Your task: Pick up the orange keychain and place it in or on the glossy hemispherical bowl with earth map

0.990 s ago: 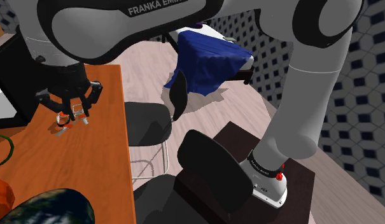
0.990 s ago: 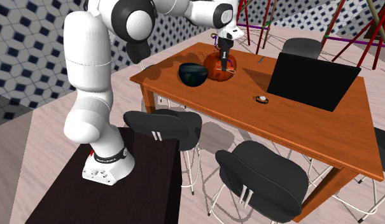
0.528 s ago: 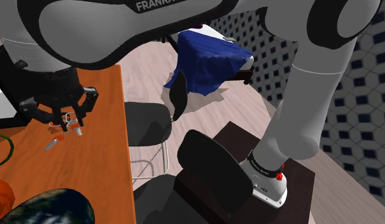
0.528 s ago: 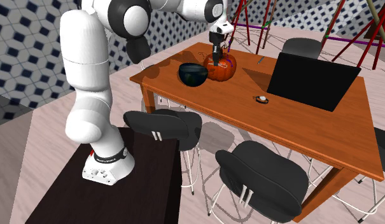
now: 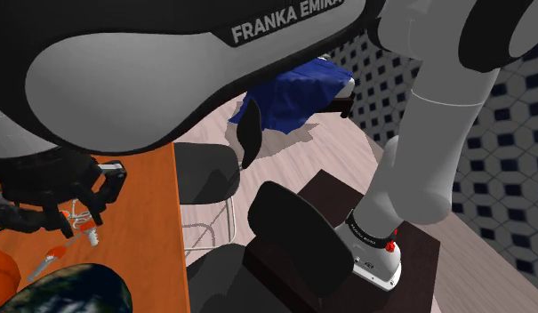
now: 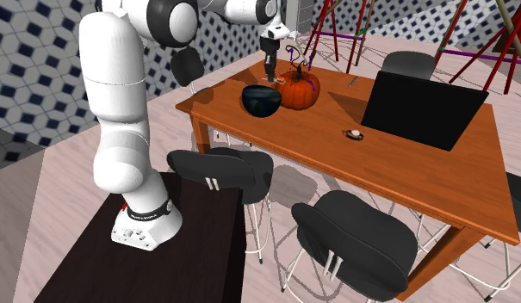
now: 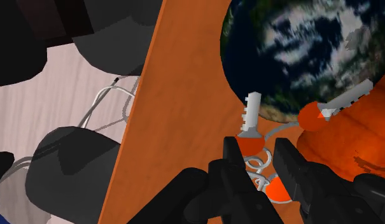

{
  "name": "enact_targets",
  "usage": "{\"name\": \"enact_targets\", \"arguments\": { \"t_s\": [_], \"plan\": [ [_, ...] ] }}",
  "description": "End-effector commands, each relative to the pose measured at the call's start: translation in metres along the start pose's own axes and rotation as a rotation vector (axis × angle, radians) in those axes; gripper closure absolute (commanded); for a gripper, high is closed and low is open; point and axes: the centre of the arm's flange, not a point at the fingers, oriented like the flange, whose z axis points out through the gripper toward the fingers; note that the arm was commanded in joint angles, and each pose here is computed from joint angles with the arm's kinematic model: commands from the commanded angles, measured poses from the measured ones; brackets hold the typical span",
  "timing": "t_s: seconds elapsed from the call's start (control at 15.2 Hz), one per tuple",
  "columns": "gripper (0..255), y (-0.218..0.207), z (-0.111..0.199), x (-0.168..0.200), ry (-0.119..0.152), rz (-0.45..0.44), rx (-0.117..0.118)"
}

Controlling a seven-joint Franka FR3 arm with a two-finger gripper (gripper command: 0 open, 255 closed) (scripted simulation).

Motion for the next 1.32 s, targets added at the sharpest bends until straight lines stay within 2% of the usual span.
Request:
{"name": "enact_targets", "arguments": {
  "t_s": [0.0, 0.46, 1.25],
  "plan": [
    [255, -0.011, 0.0, -0.024, 0.0, 0.002, 0.0],
    [255, -0.049, -0.008, -0.105, 0.0, 0.002, 0.0],
    [255, -0.047, 0.056, -0.109, 0.0, 0.002, 0.0]
  ]
}}
